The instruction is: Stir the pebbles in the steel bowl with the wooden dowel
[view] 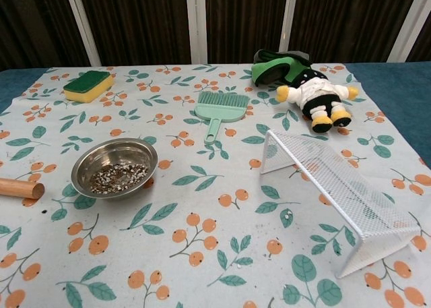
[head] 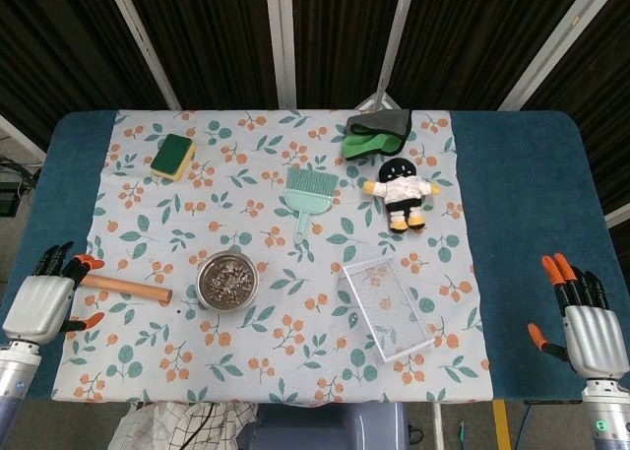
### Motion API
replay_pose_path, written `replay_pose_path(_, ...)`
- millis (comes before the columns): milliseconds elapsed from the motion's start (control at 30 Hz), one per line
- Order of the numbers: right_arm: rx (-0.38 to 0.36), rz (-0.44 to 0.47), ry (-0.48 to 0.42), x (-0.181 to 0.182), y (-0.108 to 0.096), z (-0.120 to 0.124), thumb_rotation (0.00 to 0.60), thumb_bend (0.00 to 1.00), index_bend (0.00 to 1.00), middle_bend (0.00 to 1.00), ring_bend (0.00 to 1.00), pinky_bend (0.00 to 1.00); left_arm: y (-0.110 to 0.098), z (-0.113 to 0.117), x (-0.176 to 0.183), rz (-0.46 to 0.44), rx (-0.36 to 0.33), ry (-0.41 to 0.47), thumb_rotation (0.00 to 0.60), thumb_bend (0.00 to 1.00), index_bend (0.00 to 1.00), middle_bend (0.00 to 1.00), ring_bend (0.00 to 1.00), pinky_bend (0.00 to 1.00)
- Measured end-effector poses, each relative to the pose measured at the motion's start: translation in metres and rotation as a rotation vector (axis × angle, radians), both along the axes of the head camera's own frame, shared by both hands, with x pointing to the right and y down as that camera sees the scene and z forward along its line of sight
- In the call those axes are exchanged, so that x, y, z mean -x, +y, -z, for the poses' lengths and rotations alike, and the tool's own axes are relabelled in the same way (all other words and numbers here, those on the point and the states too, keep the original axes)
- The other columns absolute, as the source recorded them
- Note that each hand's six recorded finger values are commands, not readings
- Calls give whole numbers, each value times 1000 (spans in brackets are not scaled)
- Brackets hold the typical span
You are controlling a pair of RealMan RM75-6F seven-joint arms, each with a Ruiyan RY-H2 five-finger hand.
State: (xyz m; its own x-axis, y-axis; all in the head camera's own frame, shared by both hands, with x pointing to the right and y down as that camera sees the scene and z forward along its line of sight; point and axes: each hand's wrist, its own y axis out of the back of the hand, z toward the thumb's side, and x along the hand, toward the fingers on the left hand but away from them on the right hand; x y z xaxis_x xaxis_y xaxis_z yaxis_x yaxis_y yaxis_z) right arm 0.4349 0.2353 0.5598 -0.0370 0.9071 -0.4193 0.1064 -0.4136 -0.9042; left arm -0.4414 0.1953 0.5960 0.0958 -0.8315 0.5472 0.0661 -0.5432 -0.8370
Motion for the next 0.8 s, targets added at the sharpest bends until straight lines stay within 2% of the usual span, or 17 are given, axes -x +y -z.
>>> replay_pose_path(200, 6, 3, 0, 1, -1, -2, 600, 310, 0, 0, 0, 0, -13, -29, -13, -83, 55, -73, 600, 242, 357, 297, 0, 0)
replay_pose_path(400, 8, -5, -1, 0, -1, 0, 600, 309, 0, 0, 0, 0, -16, -49, -25, -155, 84, -128, 600, 249, 370, 328, 0, 0)
replay_pose_path(633, 10, -12, -3, -2, 1, 0, 600, 310, 0, 0, 0, 0, -12, -69, -39, -197, 121, -144, 600, 279, 410, 407, 5, 0)
replay_pose_path(800, 11, -16, -4, -2, 1, 0, 600, 309, 0, 0, 0, 0, -12, -80, -49, -213, 129, -146, 600, 289, 415, 423, 5, 0)
